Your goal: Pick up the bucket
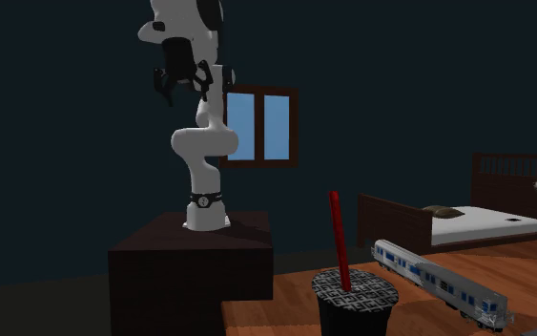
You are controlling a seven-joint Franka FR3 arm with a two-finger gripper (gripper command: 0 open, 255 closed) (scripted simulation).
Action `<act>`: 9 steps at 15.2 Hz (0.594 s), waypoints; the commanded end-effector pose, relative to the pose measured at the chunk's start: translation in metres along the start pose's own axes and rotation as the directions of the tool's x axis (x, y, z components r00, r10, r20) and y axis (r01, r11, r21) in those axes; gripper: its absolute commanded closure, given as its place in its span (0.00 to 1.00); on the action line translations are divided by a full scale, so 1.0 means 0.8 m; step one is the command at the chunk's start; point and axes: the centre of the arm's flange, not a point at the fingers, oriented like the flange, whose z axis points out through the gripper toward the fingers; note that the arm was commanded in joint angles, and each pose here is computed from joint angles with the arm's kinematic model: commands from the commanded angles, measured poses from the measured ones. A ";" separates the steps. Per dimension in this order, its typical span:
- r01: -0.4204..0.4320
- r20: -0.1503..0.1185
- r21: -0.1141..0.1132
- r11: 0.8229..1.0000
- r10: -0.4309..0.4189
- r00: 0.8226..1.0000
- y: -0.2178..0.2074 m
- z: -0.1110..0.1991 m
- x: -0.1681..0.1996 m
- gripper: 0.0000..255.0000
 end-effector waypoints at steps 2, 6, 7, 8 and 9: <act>0.001 0.002 0.000 1.000 -0.001 1.000 -0.010 0.008 0.011 0.00; 0.005 0.011 0.002 1.000 -0.005 1.000 -0.051 0.041 0.052 0.00; 0.006 0.014 0.002 1.000 -0.006 1.000 -0.061 0.049 0.063 0.00; 0.007 0.016 0.002 1.000 -0.007 1.000 -0.071 0.057 0.073 0.00; 0.008 0.018 0.003 1.000 -0.008 1.000 -0.082 0.066 0.083 0.00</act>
